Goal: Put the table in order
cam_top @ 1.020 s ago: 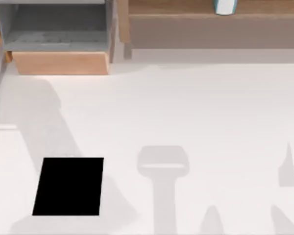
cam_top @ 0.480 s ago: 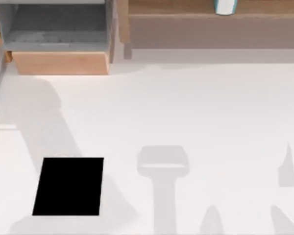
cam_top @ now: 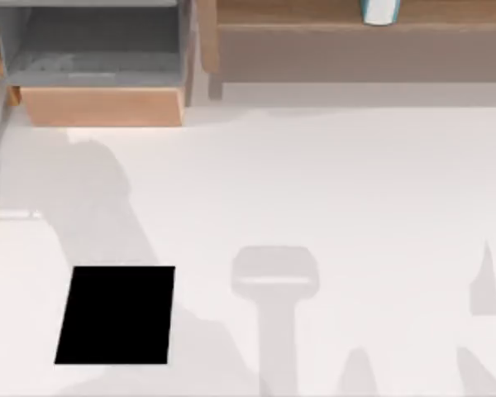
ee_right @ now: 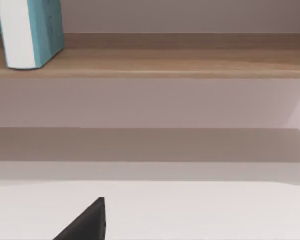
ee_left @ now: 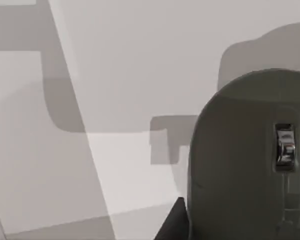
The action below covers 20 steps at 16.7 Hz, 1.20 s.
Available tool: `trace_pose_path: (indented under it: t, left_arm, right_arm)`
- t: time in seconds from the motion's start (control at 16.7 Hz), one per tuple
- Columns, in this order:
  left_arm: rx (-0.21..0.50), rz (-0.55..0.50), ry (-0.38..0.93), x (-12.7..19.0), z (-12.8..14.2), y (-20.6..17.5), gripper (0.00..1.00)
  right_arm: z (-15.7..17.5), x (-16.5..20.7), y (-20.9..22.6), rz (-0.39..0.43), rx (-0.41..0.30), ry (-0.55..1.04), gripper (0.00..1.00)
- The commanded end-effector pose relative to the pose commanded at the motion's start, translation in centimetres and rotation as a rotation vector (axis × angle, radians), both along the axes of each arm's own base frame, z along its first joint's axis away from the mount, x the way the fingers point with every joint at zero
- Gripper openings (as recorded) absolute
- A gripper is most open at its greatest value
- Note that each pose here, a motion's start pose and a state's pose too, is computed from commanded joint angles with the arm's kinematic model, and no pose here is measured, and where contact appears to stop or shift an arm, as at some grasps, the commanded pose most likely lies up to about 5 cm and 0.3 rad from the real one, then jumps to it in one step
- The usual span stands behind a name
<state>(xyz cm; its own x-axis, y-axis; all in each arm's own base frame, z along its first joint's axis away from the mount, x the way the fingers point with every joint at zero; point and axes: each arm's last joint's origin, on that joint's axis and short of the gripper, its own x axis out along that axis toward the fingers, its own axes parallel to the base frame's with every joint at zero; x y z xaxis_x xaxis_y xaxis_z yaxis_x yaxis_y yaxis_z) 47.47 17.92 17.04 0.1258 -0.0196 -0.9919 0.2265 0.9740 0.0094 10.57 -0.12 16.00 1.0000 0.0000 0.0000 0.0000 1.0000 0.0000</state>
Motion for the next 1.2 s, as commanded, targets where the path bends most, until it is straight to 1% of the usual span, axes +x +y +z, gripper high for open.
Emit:
trace_pose_path:
  t: [0.18, 0.3, 0.48, 0.66, 0.78, 0.9, 1.2]
  left_arm:
    - [0.014, 0.074, -0.055, -1.0, 3.1, -0.7, 0.00]
    - [0.025, 0.121, -0.112, -1.7, 5.6, -1.9, 0.00]
    - [0.027, 0.172, -0.192, -2.7, 8.5, -5.0, 0.00]
    - [0.006, 0.199, -0.241, -3.8, 10.0, -9.6, 0.00]
    - [-0.015, 0.208, -0.253, -4.8, 10.0, -13.0, 0.00]
    - [-0.037, 0.213, -0.246, -6.1, 9.4, -16.4, 0.00]
    - [-0.068, 0.213, -0.168, -11.1, 5.8, -24.0, 0.00]
  right_arm:
    - [0.0, 0.0, 0.0, 0.000, 0.000, 0.000, 1.00]
    - [0.0, 0.0, 0.0, 0.000, 0.000, 0.000, 1.00]
    - [0.0, 0.0, 0.0, 0.000, 0.000, 0.000, 1.00]
    - [0.0, 0.0, 0.0, 0.000, 0.000, 0.000, 1.00]
    - [0.0, 0.0, 0.0, 0.000, 0.000, 0.000, 1.00]
    - [0.0, 0.0, 0.0, 0.000, 0.000, 0.000, 1.00]
    - [0.0, 0.0, 0.0, 0.000, 0.000, 0.000, 1.00]
